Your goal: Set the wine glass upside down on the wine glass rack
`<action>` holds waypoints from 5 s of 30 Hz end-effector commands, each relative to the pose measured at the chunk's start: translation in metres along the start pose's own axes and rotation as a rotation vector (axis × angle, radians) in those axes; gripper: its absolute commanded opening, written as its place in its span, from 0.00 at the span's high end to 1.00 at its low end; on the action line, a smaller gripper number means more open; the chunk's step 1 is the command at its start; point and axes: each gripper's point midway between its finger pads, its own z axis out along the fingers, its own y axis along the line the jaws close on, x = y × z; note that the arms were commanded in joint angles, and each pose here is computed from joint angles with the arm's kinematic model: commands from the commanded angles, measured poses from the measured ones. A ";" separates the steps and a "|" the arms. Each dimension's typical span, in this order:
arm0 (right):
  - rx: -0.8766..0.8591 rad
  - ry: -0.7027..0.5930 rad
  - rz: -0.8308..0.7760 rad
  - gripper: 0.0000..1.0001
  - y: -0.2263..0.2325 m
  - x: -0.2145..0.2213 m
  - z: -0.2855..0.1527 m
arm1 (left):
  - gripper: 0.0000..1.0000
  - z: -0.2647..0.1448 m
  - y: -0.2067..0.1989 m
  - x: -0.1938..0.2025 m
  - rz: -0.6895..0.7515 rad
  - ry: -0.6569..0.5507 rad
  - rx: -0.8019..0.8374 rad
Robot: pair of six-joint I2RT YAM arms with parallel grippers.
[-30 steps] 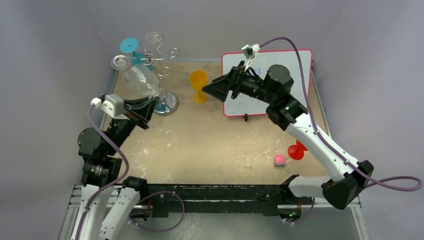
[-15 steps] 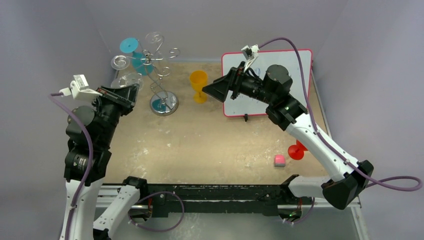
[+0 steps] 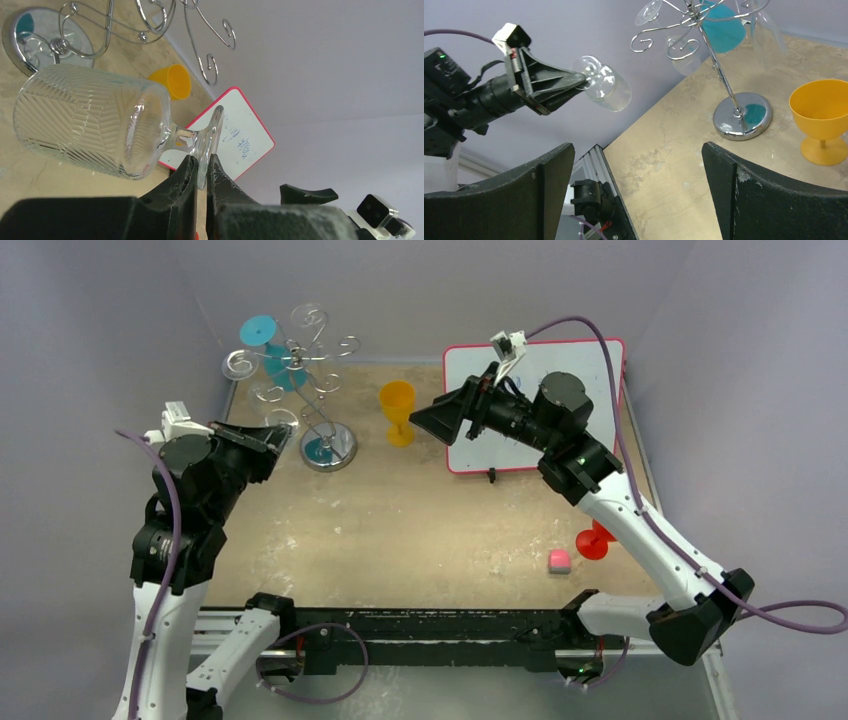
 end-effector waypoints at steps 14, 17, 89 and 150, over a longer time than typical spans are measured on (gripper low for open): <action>-0.004 -0.093 -0.059 0.00 0.014 -0.022 -0.017 | 1.00 0.055 -0.040 0.001 -0.257 0.034 0.087; 0.005 -0.100 -0.062 0.00 0.013 -0.024 -0.019 | 1.00 0.063 -0.046 -0.001 -0.286 0.030 0.096; 0.049 -0.130 -0.143 0.00 0.010 -0.027 -0.034 | 1.00 0.101 -0.017 -0.094 -0.362 -0.341 0.001; 0.289 -0.110 -0.079 0.00 -0.036 -0.008 -0.051 | 0.56 0.073 0.000 -0.060 -0.090 -0.201 -0.034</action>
